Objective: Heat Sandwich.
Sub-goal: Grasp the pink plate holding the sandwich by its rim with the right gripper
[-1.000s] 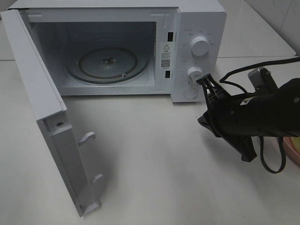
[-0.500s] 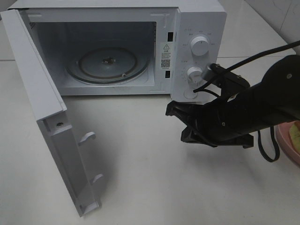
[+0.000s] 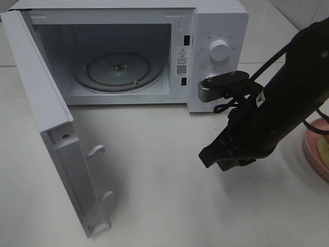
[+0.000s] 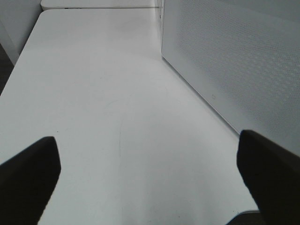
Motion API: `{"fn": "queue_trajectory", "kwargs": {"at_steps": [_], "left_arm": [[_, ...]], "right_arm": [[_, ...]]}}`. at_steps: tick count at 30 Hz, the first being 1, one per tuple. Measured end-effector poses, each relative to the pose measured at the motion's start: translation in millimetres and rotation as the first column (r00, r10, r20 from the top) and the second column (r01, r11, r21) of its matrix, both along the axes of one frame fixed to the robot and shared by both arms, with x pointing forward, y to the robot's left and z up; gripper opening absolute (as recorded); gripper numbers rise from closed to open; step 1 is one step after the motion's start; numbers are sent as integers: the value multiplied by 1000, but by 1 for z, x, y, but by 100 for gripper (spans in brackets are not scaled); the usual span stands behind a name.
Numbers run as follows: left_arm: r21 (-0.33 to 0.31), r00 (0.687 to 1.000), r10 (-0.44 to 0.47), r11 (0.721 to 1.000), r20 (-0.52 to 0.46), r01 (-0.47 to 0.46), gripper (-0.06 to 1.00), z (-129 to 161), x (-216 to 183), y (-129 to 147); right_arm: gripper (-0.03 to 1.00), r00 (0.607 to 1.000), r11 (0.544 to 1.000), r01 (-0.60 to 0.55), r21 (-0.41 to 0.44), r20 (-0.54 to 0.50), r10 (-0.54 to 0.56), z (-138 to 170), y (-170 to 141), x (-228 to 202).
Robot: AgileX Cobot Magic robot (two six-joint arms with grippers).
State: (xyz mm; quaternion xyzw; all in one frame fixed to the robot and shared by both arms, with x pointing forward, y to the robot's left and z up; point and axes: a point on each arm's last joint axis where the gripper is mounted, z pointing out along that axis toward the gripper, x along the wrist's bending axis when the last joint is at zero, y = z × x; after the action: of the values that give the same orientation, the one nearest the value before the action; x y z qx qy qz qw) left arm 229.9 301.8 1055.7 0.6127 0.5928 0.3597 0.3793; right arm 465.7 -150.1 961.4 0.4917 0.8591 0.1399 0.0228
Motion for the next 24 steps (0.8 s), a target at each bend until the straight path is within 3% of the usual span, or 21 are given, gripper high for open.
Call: {"fn": "queue_trajectory", "kwargs": {"at_steps": [5, 12, 19, 23, 24], "left_arm": [[0, 1000, 0, 1000, 0, 0, 97, 0, 0, 0], [0, 1000, 0, 1000, 0, 0, 97, 0, 0, 0], [0, 1000, 0, 1000, 0, 0, 97, 0, 0, 0], [0, 1000, 0, 1000, 0, 0, 97, 0, 0, 0], [0, 1000, 0, 1000, 0, 0, 97, 0, 0, 0]], "right_arm": [[13, 1000, 1000, -22, -20, 20, 23, 12, -5, -3], [26, 993, 997, 74, 11, 96, -75, 45, -37, -2], [47, 980, 987, 160, -25, 127, -156, 60, -69, -2], [70, 968, 970, 233, -74, 114, -224, 60, -89, -1], [70, 968, 970, 233, -74, 114, -224, 60, -89, -1]]}}
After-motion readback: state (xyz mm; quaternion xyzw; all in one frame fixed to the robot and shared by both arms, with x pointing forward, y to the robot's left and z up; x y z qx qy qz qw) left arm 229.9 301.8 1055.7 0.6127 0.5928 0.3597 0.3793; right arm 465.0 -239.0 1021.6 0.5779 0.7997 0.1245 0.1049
